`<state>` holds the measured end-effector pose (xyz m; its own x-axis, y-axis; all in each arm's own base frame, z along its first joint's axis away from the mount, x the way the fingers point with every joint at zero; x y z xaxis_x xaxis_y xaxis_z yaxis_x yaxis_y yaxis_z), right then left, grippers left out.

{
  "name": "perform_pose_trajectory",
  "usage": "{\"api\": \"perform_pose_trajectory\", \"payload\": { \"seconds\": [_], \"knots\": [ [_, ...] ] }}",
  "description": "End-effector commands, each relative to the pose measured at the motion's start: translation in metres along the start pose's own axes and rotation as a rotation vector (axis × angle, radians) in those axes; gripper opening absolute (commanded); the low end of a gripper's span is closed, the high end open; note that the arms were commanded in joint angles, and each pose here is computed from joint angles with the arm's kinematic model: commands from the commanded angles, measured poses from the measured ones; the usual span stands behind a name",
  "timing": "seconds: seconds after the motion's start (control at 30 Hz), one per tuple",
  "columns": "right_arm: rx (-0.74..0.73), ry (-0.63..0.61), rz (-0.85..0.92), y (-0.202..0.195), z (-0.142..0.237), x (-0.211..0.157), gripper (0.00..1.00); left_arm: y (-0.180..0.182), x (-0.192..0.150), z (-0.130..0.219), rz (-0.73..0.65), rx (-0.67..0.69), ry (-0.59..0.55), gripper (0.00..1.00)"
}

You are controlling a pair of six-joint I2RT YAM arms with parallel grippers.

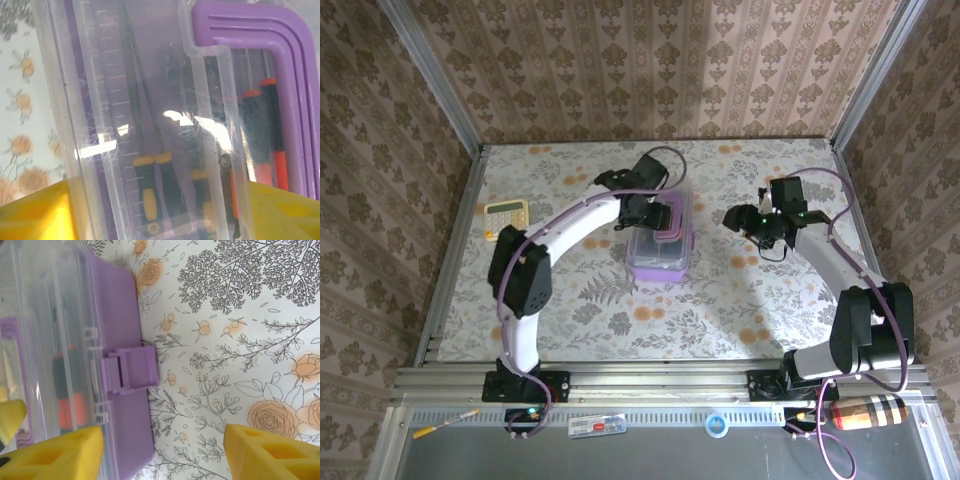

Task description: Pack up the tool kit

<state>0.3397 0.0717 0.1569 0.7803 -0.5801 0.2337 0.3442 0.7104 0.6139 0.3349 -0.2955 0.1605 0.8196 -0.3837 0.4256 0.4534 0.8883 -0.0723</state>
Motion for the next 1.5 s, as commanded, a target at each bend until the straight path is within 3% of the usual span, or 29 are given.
{"api": "perform_pose_trajectory", "payload": {
  "seconds": [0.0,0.2,0.33,0.43,0.6,0.77,0.87,0.97,1.0,1.1,1.23,1.37,1.47],
  "knots": [
    [0.000,0.018,0.011,-0.004,0.007,-0.011,0.66,0.017,-0.044,-0.008,0.063,0.042,0.114,0.58],
    [0.027,0.029,0.004,-0.003,0.009,-0.018,0.66,0.026,-0.076,0.007,0.024,0.043,0.151,0.64],
    [0.045,0.039,0.005,-0.003,0.008,-0.021,0.66,0.030,-0.076,0.025,-0.020,0.051,0.132,0.70],
    [0.094,0.060,0.016,0.002,0.007,-0.026,0.67,0.029,-0.059,0.058,-0.055,0.075,0.060,0.75],
    [0.187,0.053,0.078,0.015,0.005,-0.033,0.68,0.035,-0.038,0.110,-0.085,0.143,-0.048,1.00],
    [0.294,0.024,0.118,0.032,0.005,-0.041,0.69,0.061,-0.036,0.145,-0.007,0.267,-0.216,1.00],
    [0.342,0.007,0.125,0.036,-0.003,-0.046,0.70,0.073,-0.044,0.137,0.145,0.079,-0.300,1.00],
    [0.319,0.050,0.049,0.029,-0.020,-0.049,0.69,0.085,-0.053,0.118,0.315,-0.156,-0.295,1.00],
    [0.329,0.088,0.035,0.031,-0.024,-0.050,0.69,0.093,-0.055,0.116,0.328,-0.149,-0.279,1.00],
    [0.368,0.169,0.004,0.030,-0.044,-0.058,0.70,0.083,-0.060,0.116,0.201,-0.043,-0.225,1.00],
    [0.385,0.142,-0.011,0.028,-0.051,-0.056,0.85,0.072,-0.059,0.115,0.106,0.013,-0.195,1.00],
    [0.386,0.155,0.004,0.032,-0.051,-0.057,0.86,0.064,-0.059,0.102,0.083,-0.013,-0.150,0.90],
    [0.328,0.163,-0.008,0.022,-0.058,-0.059,0.84,0.056,-0.063,0.088,0.025,0.063,-0.060,0.91]
  ]
}}
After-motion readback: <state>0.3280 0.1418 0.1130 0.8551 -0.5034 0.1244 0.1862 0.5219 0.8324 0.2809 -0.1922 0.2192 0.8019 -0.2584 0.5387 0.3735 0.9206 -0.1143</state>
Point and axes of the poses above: each hand's point on the last joint's axis, 136 mm out from that joint toward the fingers, its own z axis back along the fingers, its own y axis along the line the jaws close on, x = y × z, the point moved 3 cm from there along z, back along the fingers, and after that the axes turned 9 degrees about -z, right-handed, at the moved point
